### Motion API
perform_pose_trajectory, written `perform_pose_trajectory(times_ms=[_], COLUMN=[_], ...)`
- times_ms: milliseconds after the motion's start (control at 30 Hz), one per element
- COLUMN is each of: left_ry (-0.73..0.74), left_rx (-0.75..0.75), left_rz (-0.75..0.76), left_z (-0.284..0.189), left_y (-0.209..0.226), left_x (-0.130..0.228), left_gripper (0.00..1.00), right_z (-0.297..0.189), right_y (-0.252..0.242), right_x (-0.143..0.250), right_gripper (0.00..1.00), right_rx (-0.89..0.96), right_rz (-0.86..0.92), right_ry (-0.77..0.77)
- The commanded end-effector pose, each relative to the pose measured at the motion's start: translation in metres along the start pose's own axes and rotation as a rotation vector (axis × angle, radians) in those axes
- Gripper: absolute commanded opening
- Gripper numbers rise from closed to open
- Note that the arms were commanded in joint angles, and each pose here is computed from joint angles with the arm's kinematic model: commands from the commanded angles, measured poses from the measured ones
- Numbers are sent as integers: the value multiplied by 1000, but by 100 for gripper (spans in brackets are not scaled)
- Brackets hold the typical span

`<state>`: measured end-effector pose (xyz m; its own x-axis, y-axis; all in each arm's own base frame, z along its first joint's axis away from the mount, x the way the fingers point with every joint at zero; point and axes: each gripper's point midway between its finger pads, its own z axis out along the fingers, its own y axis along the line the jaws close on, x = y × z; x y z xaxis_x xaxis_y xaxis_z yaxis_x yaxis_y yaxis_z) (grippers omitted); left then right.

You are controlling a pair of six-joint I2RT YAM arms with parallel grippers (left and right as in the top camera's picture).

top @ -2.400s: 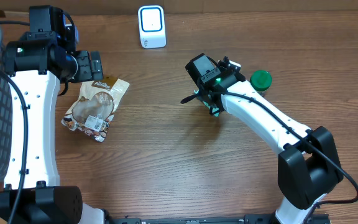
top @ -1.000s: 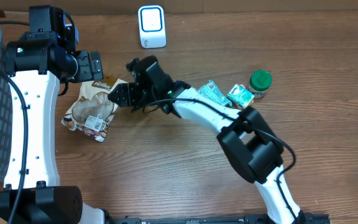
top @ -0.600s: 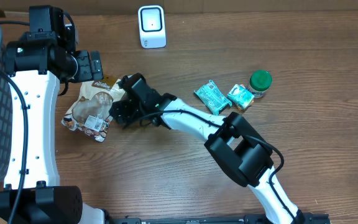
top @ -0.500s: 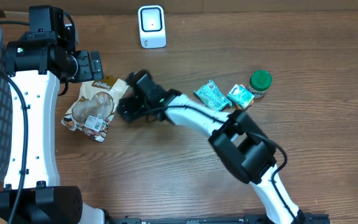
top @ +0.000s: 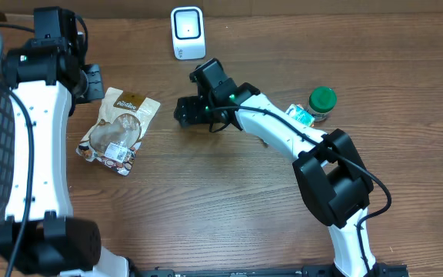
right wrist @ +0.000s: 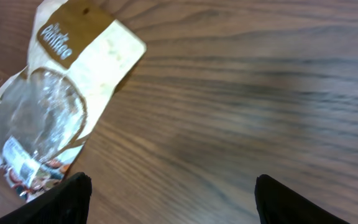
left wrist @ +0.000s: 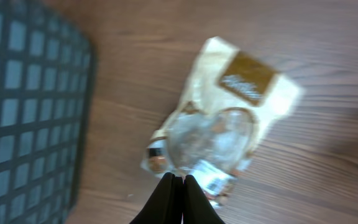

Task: Scan the item barcode

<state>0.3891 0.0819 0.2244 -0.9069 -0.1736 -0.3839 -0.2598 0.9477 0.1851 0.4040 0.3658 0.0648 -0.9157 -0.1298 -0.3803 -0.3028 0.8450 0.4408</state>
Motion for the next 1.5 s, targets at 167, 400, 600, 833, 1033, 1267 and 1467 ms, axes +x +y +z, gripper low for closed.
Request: perform_pose_trajectory(times_ms=[167, 400, 600, 833, 1033, 1267, 1467], left_ry=[223, 372, 438, 464, 403, 246, 268], left_rx=[-175, -151, -48, 100, -52, -230, -265], left_rz=[-21, 20, 17, -16, -17, -62, -53], left_z=[95, 148, 166, 168, 162, 127, 157], left_y=[19, -5, -34, -83, -64, -20, -19], left_x=[16, 42, 58, 70, 61, 23, 33], left_gripper=[4, 4, 4, 4, 4, 4, 4], right_z=[-11, -12, -15, -19, -25, -26, -26], right_y=[13, 6, -8, -24, -44, -45, -45], right_x=[4, 10, 16, 16, 23, 19, 19], right_gripper=[83, 85, 88, 86, 86, 87, 87], right_rx=[-17, 4, 35, 56, 94, 93, 92], right_rz=[-35, -34, -4, 35, 82, 85, 85], right_ry=[19, 46, 85, 101, 146, 135, 134])
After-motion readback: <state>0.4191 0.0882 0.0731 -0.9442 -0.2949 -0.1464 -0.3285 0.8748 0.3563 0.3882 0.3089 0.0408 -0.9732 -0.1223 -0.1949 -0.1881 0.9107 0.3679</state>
